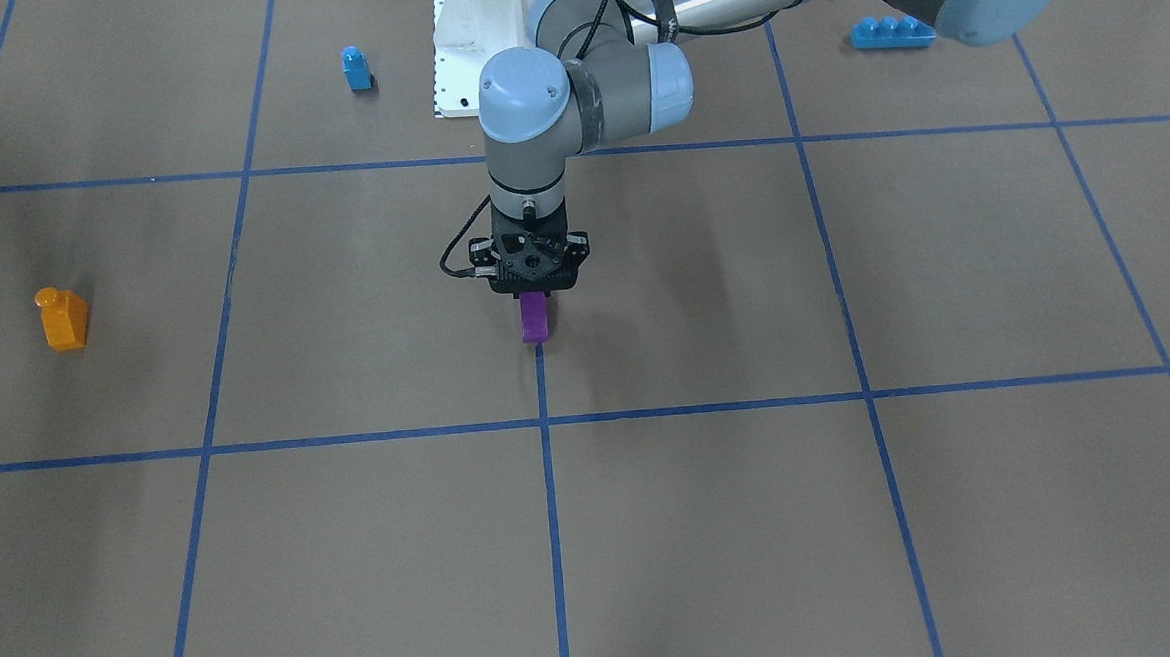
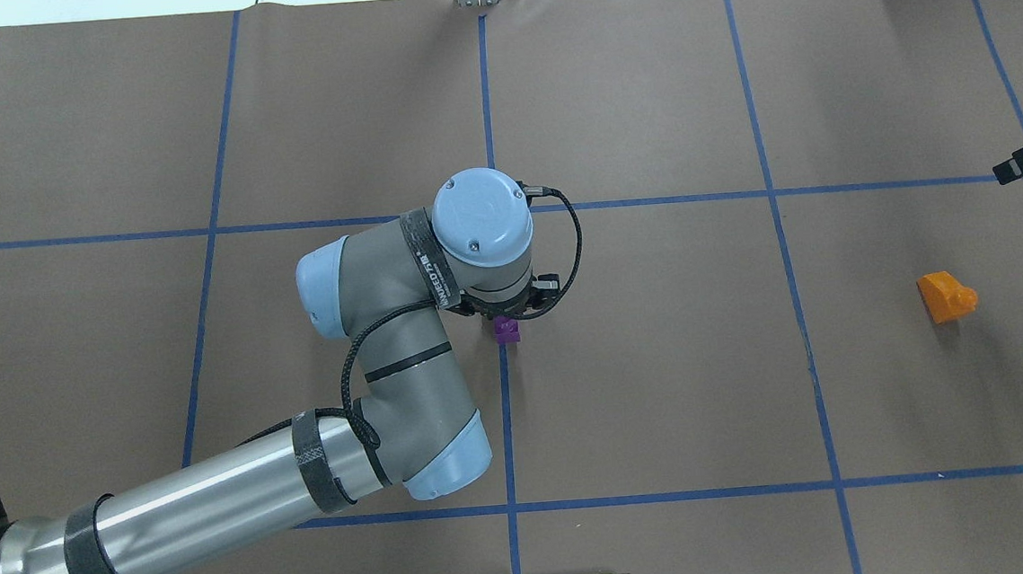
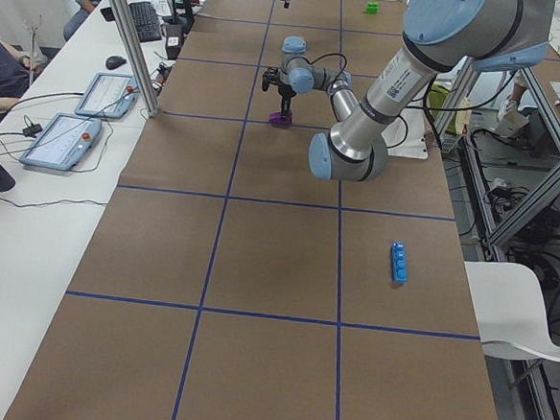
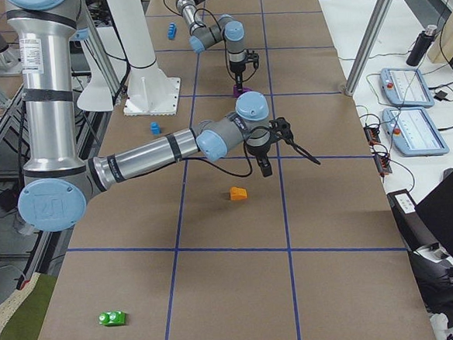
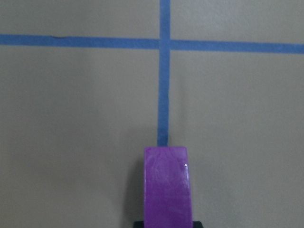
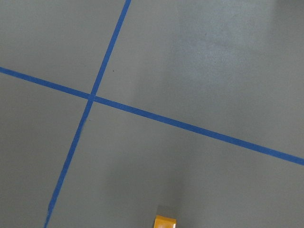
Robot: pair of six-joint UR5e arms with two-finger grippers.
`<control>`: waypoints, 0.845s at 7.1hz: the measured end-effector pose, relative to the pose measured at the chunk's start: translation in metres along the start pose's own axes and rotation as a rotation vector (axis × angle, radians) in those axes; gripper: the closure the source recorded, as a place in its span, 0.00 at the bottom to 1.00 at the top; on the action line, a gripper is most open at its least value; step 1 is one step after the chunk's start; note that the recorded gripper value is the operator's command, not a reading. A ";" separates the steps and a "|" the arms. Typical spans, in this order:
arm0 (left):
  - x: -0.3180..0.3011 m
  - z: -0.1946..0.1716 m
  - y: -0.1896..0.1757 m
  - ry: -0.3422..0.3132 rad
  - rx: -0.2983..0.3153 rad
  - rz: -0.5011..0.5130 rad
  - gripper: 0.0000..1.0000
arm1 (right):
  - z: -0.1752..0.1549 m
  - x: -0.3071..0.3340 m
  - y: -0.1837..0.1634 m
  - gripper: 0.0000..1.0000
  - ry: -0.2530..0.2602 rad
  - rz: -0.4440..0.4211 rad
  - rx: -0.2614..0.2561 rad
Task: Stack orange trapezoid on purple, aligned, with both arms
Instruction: 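Lower the purple block onto the table and open the left gripper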
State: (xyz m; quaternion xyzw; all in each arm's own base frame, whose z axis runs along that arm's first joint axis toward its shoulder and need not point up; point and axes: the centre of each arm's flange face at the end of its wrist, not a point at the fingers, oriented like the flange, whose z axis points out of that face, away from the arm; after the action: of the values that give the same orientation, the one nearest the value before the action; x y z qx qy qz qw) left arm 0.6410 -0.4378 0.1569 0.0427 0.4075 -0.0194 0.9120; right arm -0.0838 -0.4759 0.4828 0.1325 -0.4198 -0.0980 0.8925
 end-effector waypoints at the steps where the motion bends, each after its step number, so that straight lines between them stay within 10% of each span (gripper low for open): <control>1: 0.001 0.002 0.004 -0.001 -0.004 0.005 1.00 | 0.000 0.000 0.000 0.00 0.000 0.000 0.000; 3: -0.001 0.004 0.005 -0.006 -0.006 0.007 0.96 | 0.000 0.000 0.000 0.00 0.000 0.000 0.001; 6: -0.003 0.006 0.004 -0.010 -0.006 0.009 0.38 | 0.000 0.000 0.000 0.00 -0.001 0.000 0.000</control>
State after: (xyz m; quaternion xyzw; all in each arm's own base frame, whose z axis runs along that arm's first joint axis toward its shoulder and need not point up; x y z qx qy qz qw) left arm 0.6438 -0.4345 0.1632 0.0417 0.4030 -0.0144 0.9142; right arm -0.0841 -0.4758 0.4828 0.1324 -0.4201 -0.0983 0.8924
